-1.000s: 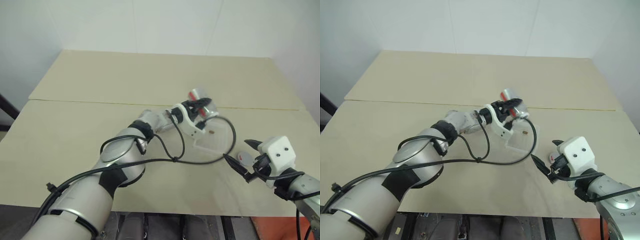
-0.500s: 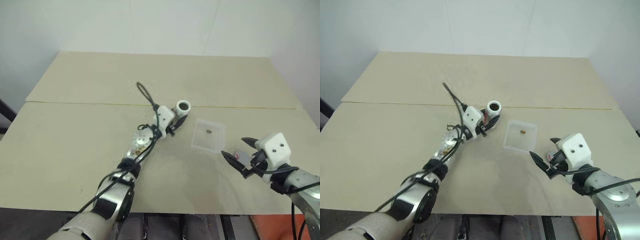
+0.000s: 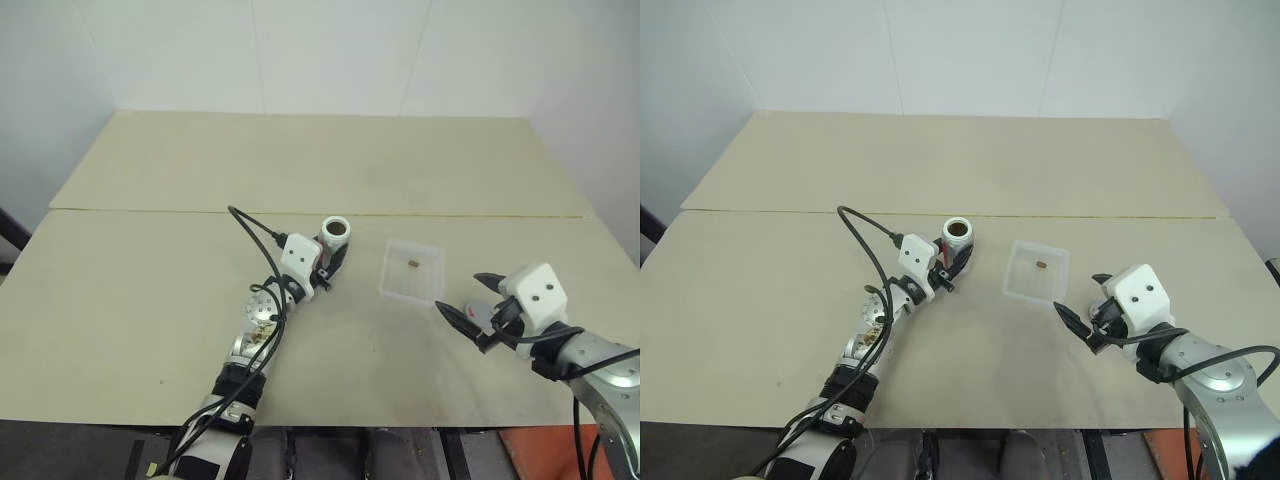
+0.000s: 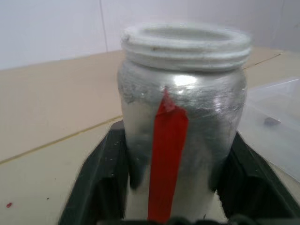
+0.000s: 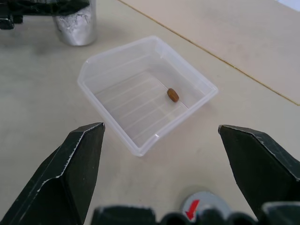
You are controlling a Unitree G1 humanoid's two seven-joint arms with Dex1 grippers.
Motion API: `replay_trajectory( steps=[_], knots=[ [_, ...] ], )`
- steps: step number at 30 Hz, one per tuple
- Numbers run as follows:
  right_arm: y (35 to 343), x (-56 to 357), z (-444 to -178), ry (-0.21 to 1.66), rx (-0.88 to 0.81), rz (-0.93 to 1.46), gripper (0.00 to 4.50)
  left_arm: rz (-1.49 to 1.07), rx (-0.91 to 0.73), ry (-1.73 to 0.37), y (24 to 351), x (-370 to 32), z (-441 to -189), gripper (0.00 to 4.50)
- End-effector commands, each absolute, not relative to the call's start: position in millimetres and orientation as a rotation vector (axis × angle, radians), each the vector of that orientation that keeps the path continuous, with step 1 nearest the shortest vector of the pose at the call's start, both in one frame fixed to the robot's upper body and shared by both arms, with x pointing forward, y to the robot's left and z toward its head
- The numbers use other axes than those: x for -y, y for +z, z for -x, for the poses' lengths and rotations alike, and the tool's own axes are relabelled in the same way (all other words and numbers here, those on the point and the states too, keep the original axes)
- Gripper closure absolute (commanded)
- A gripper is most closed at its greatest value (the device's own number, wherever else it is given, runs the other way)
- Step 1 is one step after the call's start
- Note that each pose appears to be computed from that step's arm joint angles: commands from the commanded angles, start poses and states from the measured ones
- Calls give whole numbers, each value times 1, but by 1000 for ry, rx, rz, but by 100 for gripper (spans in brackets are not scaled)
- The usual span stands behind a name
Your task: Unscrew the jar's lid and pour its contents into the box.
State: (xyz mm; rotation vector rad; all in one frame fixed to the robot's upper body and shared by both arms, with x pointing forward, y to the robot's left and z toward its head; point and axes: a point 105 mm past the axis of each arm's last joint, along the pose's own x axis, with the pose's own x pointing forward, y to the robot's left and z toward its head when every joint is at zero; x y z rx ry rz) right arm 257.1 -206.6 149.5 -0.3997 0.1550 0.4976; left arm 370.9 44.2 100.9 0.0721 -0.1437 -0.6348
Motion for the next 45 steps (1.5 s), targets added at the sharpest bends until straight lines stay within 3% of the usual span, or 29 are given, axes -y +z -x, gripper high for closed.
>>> replay_trajectory(
  steps=[1, 3, 9, 14, 21, 26, 30, 36, 45],
  knots=[
    [160, 206, -258, 489, -102, 434, 0, -64, 147, -636, 105, -46, -370, 62],
    [159, 207, -258, 484, -103, 436, 0, -53, 148, -639, 106, -46, -368, 3],
    [159, 208, -259, 478, -100, 438, 0, -62, 146, -658, 110, -48, -360, 3],
    [158, 209, -260, 475, -103, 440, 0, -71, 119, -752, 114, -56, -339, 3],
    [162, 206, -265, 506, -87, 444, 0, -149, 45, -656, 116, -90, -324, 3],
    [172, 207, -258, 617, -69, 437, 0, -374, 110, -693, 134, -117, -302, 3],
    [178, 219, -260, 725, -86, 516, 0, -584, 179, -628, 151, -155, -304, 3],
    [192, 236, -276, 781, -82, 608, 0, -544, 149, -705, 163, -187, -280, 3],
    [195, 230, -288, 875, -63, 646, 0, -478, 78, -796, 156, -191, -251, 3]
  ],
)
